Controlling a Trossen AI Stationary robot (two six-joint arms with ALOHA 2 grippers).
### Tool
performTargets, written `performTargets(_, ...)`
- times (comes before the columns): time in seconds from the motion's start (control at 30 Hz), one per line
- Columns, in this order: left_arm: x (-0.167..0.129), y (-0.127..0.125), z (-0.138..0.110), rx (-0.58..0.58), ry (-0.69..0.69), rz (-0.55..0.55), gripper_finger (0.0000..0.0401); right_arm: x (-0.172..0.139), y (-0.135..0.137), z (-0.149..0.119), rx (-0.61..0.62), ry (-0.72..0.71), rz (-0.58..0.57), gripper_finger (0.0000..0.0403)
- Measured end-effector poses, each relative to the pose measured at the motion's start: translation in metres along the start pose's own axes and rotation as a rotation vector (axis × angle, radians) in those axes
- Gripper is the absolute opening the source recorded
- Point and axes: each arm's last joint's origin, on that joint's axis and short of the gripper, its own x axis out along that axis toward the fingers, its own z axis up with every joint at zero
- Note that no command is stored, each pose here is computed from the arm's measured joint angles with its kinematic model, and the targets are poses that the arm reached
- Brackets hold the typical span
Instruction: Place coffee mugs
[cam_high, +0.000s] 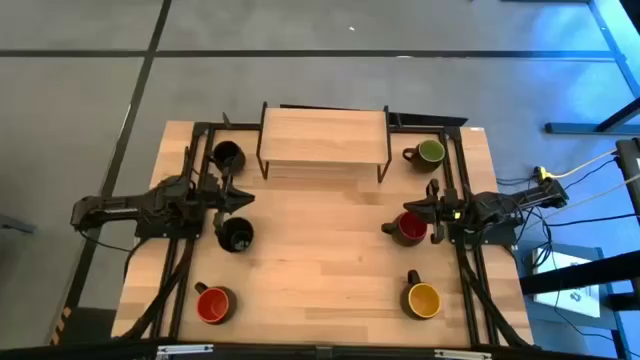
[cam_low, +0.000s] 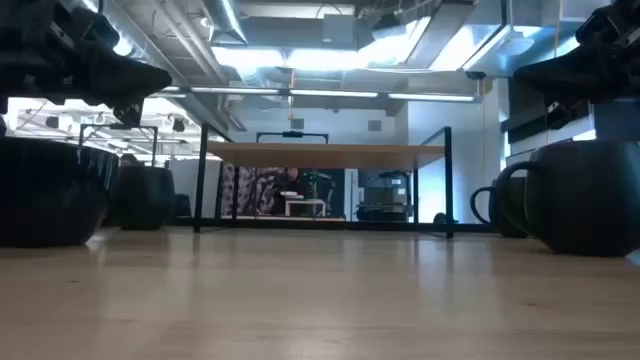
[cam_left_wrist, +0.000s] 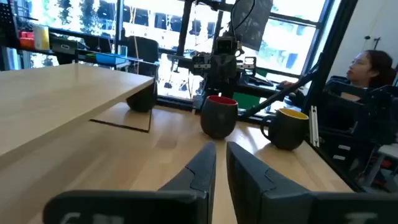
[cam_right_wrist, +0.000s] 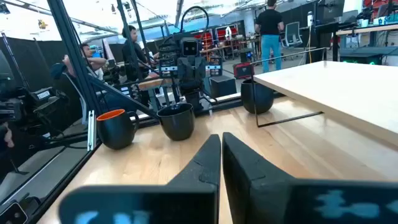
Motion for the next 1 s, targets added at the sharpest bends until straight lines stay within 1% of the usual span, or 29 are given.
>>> performTargets(0.1, 0.000, 0.000, 0.002, 0.000, -0.018, -0.009, 0.0032, 0.000, 0.000, 0.000, 0.000, 0.000, 0.000, 0.0005)
performTargets(0.23, -0.001, -0.003, 0.015, -0.032, -0.160, -0.035, 0.0032, 0.000, 0.000, 0.002, 0.028, -0.026, 0.004, 0.0005)
performTargets(0.37, -0.005, -0.006, 0.029, -0.037, -0.309, -0.046, 0.0032, -0.001, 0.002, 0.010, 0.156, -0.101, 0.022, 0.0005)
performTargets(0.43, -0.006, -0.007, 0.034, -0.035, -0.362, -0.059, 0.0032, -0.001, 0.002, 0.014, 0.232, -0.136, 0.023, 0.0005)
performTargets(0.53, -0.009, -0.008, 0.039, -0.034, -0.422, -0.074, 0.0032, -0.002, 0.001, 0.018, 0.300, -0.182, 0.001, 0.0005)
performTargets(0.63, -0.011, -0.009, 0.043, -0.060, -0.468, -0.078, 0.0032, -0.002, 0.001, 0.021, 0.340, -0.217, -0.011, 0.0005)
performTargets(0.7, -0.012, -0.008, 0.045, -0.106, -0.495, -0.060, 0.0032, -0.002, 0.001, 0.021, 0.344, -0.221, -0.006, 0.0005)
performTargets(0.8, -0.012, -0.007, 0.046, -0.142, -0.511, -0.046, 0.0032, -0.003, 0.001, 0.026, 0.363, -0.222, -0.004, 0.0005)
performTargets(0.9, -0.012, -0.007, 0.046, -0.143, -0.512, -0.044, 0.0032, -0.003, 0.003, 0.037, 0.366, -0.234, -0.019, 0.0005)
performTargets(1.0, -0.012, -0.007, 0.046, -0.142, -0.512, -0.042, 0.0032, -0.001, 0.005, 0.051, 0.347, -0.220, -0.070, 0.0005)
